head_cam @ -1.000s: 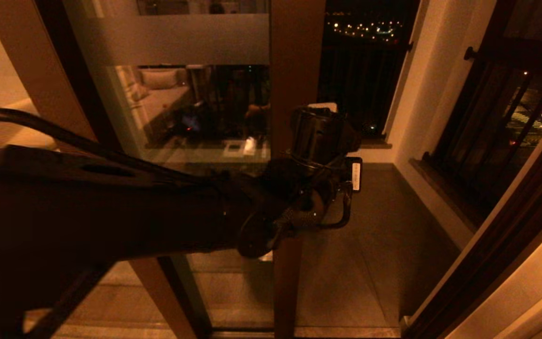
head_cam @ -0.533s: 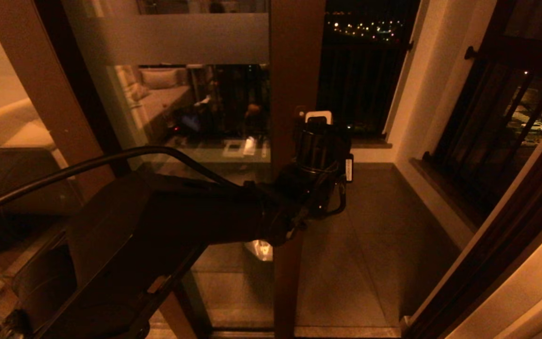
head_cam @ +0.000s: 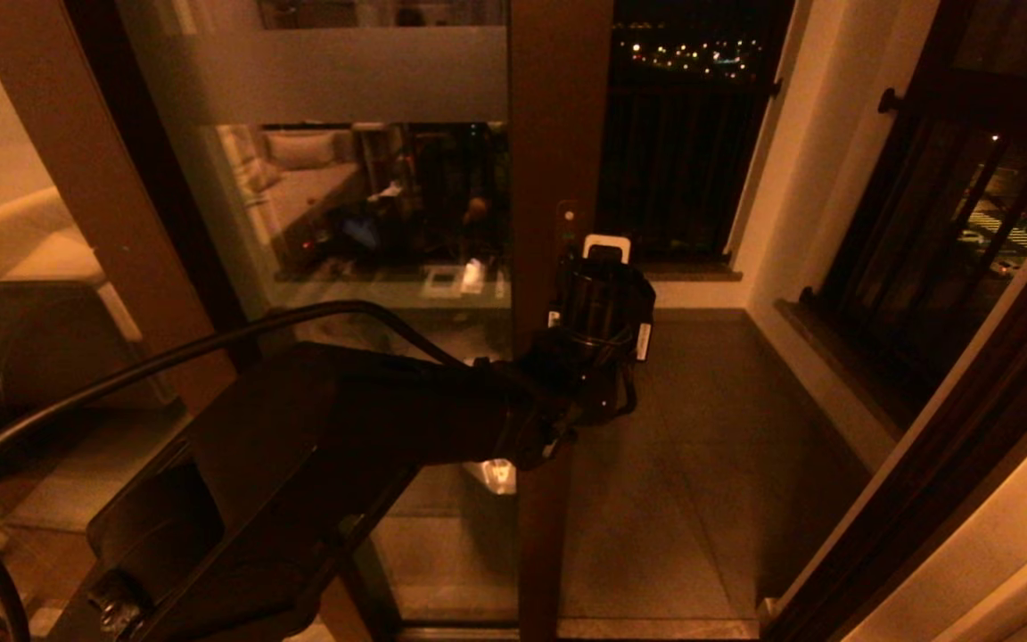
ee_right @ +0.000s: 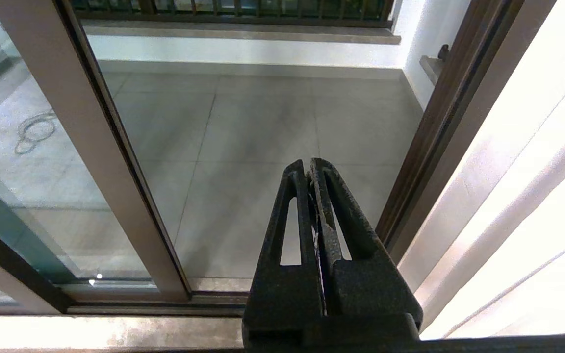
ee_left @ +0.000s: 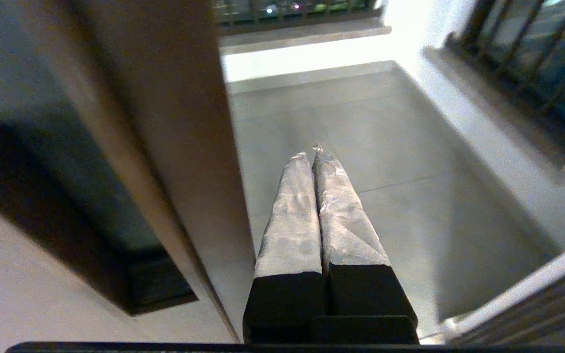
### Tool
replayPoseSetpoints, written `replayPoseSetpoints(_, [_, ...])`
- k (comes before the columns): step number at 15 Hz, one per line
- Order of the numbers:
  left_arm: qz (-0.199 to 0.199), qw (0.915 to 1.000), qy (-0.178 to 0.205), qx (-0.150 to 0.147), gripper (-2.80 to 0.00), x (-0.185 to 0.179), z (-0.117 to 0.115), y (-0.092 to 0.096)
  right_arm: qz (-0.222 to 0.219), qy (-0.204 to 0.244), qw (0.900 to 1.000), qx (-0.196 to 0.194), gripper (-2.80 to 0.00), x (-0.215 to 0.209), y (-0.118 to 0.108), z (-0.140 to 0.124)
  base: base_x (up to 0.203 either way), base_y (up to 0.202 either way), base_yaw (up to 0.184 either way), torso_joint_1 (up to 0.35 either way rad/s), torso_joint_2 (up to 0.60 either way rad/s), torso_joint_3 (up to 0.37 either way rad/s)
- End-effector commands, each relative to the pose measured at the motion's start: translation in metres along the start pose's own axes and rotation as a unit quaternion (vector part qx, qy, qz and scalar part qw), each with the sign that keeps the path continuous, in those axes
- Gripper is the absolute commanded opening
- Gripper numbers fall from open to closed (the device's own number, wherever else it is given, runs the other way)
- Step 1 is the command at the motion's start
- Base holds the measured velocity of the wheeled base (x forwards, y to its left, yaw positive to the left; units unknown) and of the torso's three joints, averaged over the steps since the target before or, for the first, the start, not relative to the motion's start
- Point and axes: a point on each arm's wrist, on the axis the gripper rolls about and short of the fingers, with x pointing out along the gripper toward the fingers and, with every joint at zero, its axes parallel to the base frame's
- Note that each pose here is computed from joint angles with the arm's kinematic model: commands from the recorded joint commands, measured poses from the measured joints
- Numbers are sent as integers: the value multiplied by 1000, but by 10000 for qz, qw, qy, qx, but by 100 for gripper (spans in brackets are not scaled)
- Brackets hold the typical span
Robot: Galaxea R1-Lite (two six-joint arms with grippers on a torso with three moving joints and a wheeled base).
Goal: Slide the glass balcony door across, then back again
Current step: Open the slid door
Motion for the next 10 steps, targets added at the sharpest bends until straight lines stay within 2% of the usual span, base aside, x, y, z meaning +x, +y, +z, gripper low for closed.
replayPoseSetpoints(1, [85, 10000, 24, 22, -280, 5, -6, 3, 5, 9, 10000, -3, -280, 0, 0, 0, 0, 0, 0, 0, 0, 0])
replayPoseSetpoints(5, [252, 9997, -30, 21, -280, 10, 1, 18, 6, 9, 10000, -3, -280, 0, 0, 0, 0, 0, 0, 0, 0, 0])
replayPoseSetpoints(8, [506, 9985, -26, 197, -280, 16, 2, 31, 6, 9, 10000, -3, -280, 0, 0, 0, 0, 0, 0, 0, 0, 0])
replayPoseSetpoints(10, [527, 9984, -26, 195, -280, 17, 2, 33, 6, 9, 10000, -3, -280, 0, 0, 0, 0, 0, 0, 0, 0, 0])
